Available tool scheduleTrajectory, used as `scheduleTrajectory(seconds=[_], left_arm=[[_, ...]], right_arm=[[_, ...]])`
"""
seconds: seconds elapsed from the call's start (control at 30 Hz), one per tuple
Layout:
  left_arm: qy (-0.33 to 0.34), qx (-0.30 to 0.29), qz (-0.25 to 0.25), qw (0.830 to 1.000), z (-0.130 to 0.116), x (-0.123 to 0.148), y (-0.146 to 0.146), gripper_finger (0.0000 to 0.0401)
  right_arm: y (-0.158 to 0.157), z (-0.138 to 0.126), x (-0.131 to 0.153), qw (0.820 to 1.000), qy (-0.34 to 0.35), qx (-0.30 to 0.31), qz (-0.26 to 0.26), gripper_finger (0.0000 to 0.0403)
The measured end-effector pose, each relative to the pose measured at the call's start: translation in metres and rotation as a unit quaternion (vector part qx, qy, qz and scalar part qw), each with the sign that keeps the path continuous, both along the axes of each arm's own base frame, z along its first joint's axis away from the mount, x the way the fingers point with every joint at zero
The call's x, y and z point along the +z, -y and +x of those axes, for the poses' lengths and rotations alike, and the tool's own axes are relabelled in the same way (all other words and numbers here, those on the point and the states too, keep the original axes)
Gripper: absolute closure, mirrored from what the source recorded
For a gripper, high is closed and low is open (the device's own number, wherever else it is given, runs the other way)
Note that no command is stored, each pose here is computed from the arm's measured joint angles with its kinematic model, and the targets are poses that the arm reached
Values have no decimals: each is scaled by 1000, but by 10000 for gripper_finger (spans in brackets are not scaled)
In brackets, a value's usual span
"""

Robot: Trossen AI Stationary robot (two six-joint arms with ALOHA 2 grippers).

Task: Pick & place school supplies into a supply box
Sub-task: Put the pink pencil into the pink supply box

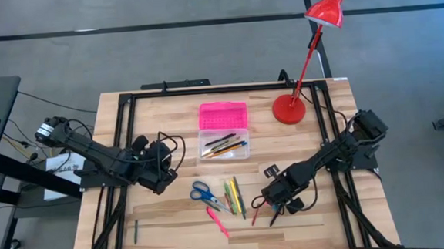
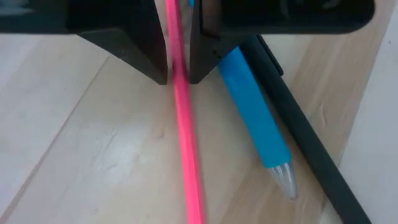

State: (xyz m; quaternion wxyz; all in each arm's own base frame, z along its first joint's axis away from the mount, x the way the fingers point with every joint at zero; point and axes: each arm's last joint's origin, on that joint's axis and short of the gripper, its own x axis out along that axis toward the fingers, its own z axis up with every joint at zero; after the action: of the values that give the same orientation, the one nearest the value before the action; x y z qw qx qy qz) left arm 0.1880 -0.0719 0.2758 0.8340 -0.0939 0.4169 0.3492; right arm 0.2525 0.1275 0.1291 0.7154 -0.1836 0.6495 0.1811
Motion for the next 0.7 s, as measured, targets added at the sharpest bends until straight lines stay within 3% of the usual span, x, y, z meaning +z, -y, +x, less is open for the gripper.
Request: scheduleTrajectory(seconds=[0.3,0.7], left_arm=[[4,4,3,1000,0,0,0,287],[5,4,3,1000,0,0,0,287]], right_arm=[[12,5,1,1000,-2,-25,9,395],[31,12,0,997,-2,-76,4,398]])
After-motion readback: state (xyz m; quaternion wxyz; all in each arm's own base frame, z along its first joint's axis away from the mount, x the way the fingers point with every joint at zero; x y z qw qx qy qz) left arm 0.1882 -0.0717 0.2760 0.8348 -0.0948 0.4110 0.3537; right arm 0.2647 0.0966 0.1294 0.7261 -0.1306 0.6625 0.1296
